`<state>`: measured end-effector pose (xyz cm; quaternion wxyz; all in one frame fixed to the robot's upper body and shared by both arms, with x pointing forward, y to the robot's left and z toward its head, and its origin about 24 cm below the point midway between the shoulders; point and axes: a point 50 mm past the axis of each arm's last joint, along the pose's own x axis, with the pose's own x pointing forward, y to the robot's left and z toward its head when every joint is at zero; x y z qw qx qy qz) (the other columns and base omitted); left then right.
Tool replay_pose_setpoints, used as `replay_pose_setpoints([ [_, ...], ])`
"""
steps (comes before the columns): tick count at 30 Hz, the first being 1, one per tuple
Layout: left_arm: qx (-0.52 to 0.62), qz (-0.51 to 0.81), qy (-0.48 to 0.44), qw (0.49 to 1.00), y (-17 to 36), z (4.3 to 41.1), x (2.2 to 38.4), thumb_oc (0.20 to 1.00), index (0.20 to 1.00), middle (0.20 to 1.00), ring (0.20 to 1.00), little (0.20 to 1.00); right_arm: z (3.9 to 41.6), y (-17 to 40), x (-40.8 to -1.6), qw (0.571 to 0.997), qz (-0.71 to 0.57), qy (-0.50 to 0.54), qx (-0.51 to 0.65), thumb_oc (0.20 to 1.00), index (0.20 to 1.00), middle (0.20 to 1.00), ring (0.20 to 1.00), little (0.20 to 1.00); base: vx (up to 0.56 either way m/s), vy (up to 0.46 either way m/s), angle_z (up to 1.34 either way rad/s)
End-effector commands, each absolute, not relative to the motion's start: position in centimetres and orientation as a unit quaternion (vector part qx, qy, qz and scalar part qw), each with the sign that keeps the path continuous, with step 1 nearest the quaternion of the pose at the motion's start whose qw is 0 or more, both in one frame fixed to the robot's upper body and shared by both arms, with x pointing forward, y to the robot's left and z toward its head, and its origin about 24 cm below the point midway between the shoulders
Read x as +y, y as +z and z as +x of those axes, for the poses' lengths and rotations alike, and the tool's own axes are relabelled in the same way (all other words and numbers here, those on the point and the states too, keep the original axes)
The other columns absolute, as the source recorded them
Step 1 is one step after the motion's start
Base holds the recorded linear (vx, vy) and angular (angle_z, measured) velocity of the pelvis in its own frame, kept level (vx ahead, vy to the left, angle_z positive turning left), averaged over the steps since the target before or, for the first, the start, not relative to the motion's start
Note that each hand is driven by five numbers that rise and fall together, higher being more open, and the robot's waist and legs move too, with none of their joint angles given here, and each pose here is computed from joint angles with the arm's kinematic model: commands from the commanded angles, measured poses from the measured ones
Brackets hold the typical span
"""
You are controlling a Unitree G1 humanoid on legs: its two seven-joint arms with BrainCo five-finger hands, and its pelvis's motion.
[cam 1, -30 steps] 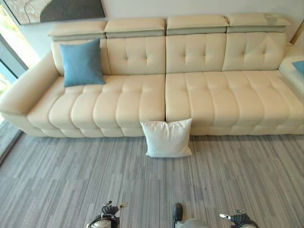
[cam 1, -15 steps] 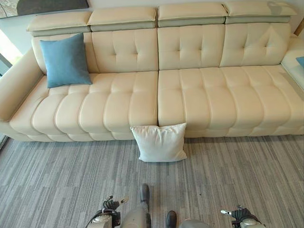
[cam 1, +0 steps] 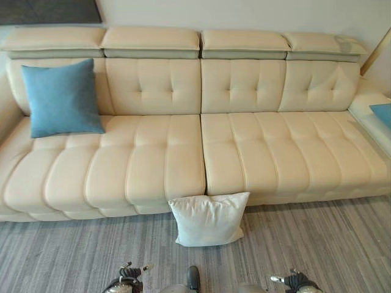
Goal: Pick up all the scattered cushions and arrange them neatly on the sofa.
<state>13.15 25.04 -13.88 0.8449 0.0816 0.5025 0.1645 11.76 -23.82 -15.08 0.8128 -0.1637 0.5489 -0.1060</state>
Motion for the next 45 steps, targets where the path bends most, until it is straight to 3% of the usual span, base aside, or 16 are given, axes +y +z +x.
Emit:
replay_pose_setpoints([
  [1,0.492,0.082,0.181,0.848,-13.7,13.1,25.4,1.000,1.000,1.000,1.000,1.000,13.7,-13.8,-25.9,0.823,-0.196,-0.122,0.518,1.000,1.000,1.000,1.000,1.000,0.16,0.010,0.01],
  [14,0.495,0.091,0.165,0.848,-13.9,13.2,24.8,1.000,1.000,1.000,1.000,1.000,12.6,-14.2,-26.1,0.812,-0.198,-0.122,0.535,1.000,1.000,1.000,1.000,1.000,0.12,-0.146,0.01],
  [17,0.488,0.087,0.181,0.849,-13.7,14.3,24.6,1.000,1.000,1.000,1.000,1.000,14.8,-13.4,-25.8,0.829,-0.206,-0.122,0.506,1.000,1.000,1.000,1.000,1.000,-0.12,-0.105,0.12],
  [20,0.444,0.082,0.193,0.871,-12.3,18.2,23.9,1.000,1.000,1.000,1.000,1.000,20.5,-10.7,-25.2,0.868,-0.232,-0.123,0.422,1.000,1.000,1.000,1.000,1.000,-0.22,-0.046,0.16],
  [21,0.444,0.082,0.193,0.871,-12.3,18.3,23.9,1.000,1.000,1.000,1.000,1.000,20.5,-10.7,-25.2,0.868,-0.232,-0.123,0.422,1.000,1.000,1.000,1.000,1.000,-0.24,-0.026,0.28],
  [22,0.414,0.084,0.204,0.883,-11.1,20.5,24.1,1.000,1.000,1.000,1.000,1.000,23.8,-8.5,-24.7,0.891,-0.232,-0.135,0.367,1.000,1.000,1.000,1.000,1.000,-0.12,-0.017,0.34],
  [24,0.399,0.088,0.212,0.888,-10.4,21.5,24.4,1.000,1.000,1.000,1.000,1.000,25.4,-7.3,-24.7,0.899,-0.234,-0.143,0.342,1.000,1.000,1.000,1.000,1.000,-0.13,-0.027,0.30],
  [30,0.257,0.115,0.290,0.915,-1.9,30.3,27.5,1.000,1.000,1.000,1.000,1.000,35.1,4.3,-25.1,0.939,-0.208,-0.230,0.148,1.000,1.000,1.000,1.000,1.000,-0.06,0.004,0.15],
  [35,0.140,0.133,0.317,0.928,5.9,35.4,28.1,1.000,1.000,1.000,1.000,1.000,38.7,12.1,-24.7,0.943,-0.169,-0.283,0.033,1.000,1.000,1.000,1.000,1.000,0.00,0.049,0.10],
  [37,0.061,0.140,0.305,0.940,10.6,37.9,26.4,1.000,1.000,1.000,1.000,1.000,39.9,15.2,-22.5,0.954,-0.115,-0.275,-0.025,1.000,1.000,1.000,1.000,1.000,0.12,0.055,-0.05],
  [39,0.038,0.140,0.303,0.942,12.0,38.5,25.9,1.000,1.000,1.000,1.000,1.000,40.0,15.9,-21.8,0.958,-0.104,-0.265,-0.042,1.000,1.000,1.000,1.000,1.000,0.09,0.032,-0.07],
  [45,-0.106,0.126,0.243,0.956,19.5,41.0,19.2,1.000,1.000,1.000,1.000,1.000,40.7,21.7,-15.3,0.971,-0.025,-0.166,-0.171,1.000,1.000,1.000,1.000,1.000,0.10,0.005,-0.02],
])
